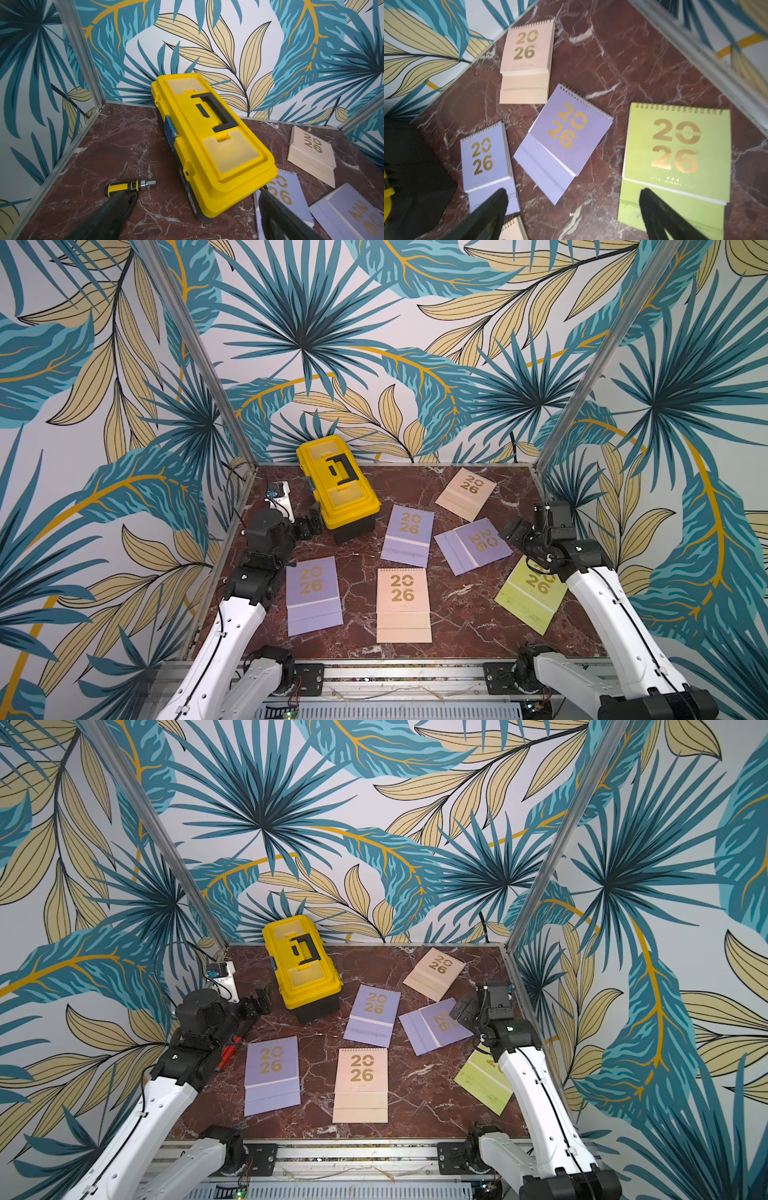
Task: Stack the calendars
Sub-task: Pick up the calendar at the center of the board.
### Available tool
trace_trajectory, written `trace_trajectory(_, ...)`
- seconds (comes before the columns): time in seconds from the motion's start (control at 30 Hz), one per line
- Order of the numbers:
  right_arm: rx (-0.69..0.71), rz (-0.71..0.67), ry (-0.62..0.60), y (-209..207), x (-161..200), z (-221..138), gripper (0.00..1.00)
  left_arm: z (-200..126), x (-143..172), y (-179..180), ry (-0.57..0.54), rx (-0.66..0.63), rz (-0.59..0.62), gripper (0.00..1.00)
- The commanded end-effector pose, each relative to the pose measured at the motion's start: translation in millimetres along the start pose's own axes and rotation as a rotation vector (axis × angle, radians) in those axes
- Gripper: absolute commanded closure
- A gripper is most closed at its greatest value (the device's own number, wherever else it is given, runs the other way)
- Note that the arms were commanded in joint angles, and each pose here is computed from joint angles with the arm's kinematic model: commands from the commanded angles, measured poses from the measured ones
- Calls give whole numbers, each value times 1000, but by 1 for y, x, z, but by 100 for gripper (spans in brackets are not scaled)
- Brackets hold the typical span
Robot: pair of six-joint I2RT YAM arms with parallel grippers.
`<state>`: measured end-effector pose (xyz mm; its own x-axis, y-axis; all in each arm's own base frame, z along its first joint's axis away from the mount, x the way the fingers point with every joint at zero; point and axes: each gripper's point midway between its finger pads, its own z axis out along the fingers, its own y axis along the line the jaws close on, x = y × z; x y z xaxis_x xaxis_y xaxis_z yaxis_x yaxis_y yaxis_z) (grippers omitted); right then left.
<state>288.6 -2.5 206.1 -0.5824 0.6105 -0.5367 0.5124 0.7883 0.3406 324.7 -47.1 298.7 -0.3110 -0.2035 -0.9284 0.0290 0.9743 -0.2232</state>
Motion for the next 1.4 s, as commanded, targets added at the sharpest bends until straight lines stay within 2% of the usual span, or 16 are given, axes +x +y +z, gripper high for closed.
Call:
trace_trajectory(0.0, -45, 66, 177, 2, 40, 7, 1, -15, 17, -21, 125, 39, -15, 0)
trace_trajectory(0.2, -157, 122, 273, 27, 64, 20, 1, -23, 40, -59, 225, 66, 19, 0)
trace_trajectory(0.4, -169, 71, 369, 37, 103, 36, 1, -23, 101, -102, 411, 138, -49, 1)
trace_trajectory(0.5, -173, 57, 417, 44, 122, 45, 1, -20, 123, -121, 479, 148, -34, 0)
trace_trajectory(0.67, -238, 99, 449, 65, 133, 61, 1, -7, 124, -149, 501, 139, 96, 0)
trace_trajectory(0.8, -253, 61, 444, 82, 122, 71, 1, 11, 128, -165, 561, 115, 203, 1)
trace_trajectory(0.93, -254, 48, 484, 100, 113, 83, 1, 30, 127, -179, 550, 99, 279, 1)
trace_trajectory(1.0, -254, 55, 507, 105, 109, 90, 1, 40, 128, -186, 555, 93, 326, 5)
trace_trajectory(1.27, -301, 69, 551, 133, 97, 114, 1, 80, 143, -212, 637, 62, 452, 29)
trace_trajectory(1.37, -309, 84, 566, 138, 98, 124, 1, 94, 154, -217, 665, 45, 476, 45)
